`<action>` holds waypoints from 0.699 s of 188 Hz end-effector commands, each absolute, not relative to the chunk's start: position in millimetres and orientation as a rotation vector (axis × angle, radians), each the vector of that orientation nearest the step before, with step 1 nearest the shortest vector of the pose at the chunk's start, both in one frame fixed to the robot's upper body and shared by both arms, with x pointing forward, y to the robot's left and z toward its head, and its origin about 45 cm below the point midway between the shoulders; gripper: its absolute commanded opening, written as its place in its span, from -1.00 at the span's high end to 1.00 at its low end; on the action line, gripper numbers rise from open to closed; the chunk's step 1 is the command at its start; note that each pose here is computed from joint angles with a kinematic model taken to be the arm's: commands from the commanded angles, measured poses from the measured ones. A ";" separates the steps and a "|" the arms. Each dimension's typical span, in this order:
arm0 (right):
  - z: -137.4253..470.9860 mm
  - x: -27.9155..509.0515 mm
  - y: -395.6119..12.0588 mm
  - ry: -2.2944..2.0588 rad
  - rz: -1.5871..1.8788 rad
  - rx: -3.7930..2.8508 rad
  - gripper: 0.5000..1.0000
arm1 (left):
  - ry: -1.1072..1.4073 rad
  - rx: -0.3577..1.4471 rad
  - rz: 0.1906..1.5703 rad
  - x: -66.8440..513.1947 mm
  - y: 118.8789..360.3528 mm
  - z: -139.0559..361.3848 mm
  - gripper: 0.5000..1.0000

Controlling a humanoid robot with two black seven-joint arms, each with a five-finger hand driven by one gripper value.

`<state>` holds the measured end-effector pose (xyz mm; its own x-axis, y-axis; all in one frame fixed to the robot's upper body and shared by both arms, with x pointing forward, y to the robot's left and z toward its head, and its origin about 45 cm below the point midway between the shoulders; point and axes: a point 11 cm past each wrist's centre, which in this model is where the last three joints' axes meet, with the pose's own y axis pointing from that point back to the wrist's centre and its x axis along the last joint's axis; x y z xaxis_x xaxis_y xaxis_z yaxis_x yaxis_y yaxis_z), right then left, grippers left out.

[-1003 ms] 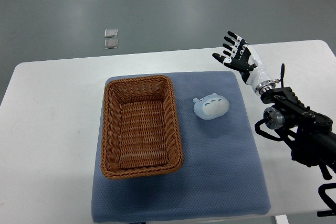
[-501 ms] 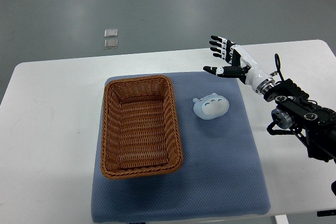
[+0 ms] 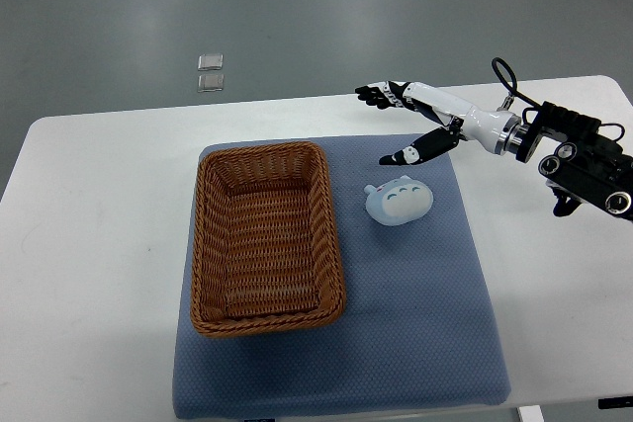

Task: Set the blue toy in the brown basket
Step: 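Reach the right hand down over the pale blue plush toy, then close the right hand fingers around the plush toy and lift it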

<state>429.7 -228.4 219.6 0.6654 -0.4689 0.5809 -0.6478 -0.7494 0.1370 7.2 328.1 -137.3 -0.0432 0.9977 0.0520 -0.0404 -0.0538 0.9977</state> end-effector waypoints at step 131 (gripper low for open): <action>168.5 396.3 -223.5 -0.453 0.941 2.338 -0.61 | 1.178 1.205 1.301 7.0 330.6 -137.0 -1.00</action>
<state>398.2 -221.3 173.2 0.7006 -0.1130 0.7046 -0.4979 -0.7847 0.3693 7.1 330.6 -137.0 -0.0391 0.9975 0.0595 -0.0396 -0.0611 0.9973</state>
